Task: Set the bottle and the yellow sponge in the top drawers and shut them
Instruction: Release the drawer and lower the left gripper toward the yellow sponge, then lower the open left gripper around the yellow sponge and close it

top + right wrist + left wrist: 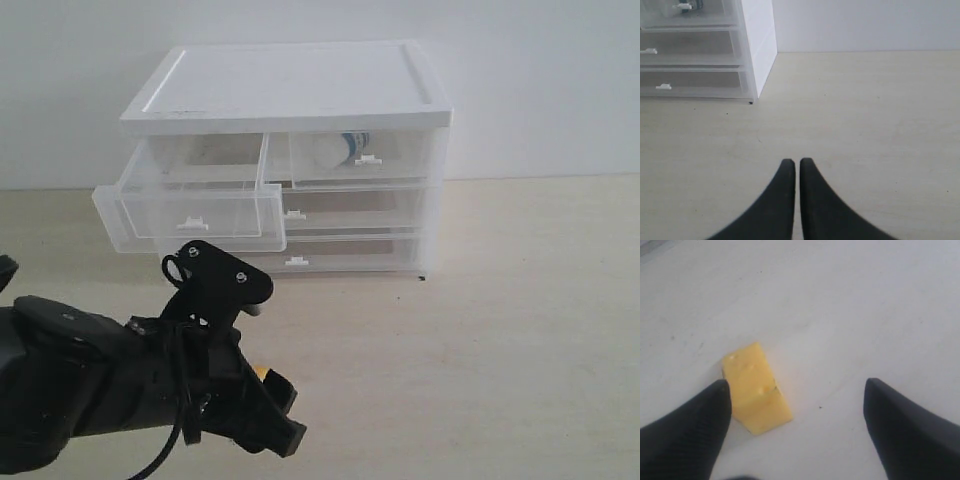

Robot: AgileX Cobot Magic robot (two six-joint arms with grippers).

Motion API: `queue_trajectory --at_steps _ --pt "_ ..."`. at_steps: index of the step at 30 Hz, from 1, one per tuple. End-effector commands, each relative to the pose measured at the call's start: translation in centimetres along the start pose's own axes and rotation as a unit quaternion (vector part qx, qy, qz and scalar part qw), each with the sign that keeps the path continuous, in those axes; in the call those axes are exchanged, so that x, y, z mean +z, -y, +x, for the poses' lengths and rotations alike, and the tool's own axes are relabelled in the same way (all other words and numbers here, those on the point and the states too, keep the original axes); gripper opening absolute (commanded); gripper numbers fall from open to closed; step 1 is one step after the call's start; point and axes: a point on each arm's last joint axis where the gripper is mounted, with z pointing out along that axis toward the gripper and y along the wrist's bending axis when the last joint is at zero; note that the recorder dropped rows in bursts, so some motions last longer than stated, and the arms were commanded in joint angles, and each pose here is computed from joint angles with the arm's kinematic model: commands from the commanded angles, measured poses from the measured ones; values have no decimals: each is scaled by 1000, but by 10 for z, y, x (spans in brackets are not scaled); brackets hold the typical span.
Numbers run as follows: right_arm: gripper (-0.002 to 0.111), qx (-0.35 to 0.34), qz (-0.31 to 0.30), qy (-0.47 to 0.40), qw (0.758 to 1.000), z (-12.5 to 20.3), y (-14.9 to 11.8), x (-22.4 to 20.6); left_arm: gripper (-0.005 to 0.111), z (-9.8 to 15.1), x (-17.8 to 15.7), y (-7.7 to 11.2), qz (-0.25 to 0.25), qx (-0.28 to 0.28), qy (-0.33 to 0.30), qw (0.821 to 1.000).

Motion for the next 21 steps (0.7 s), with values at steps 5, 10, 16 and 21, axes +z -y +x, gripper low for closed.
queue_trajectory --at_steps 5,10,16,21 --pt "1 -2 2 7 1000 -1 0 0 69 -3 1 1 32 65 5 997" --pt "1 -2 2 7 1000 -1 0 0 69 -4 1 1 32 66 7 997" --pt "1 -2 2 7 1000 -1 0 0 69 -3 1 0 32 15 29 999" --pt "1 -2 2 7 1000 -1 0 0 69 0 2 -1 47 -21 32 998"
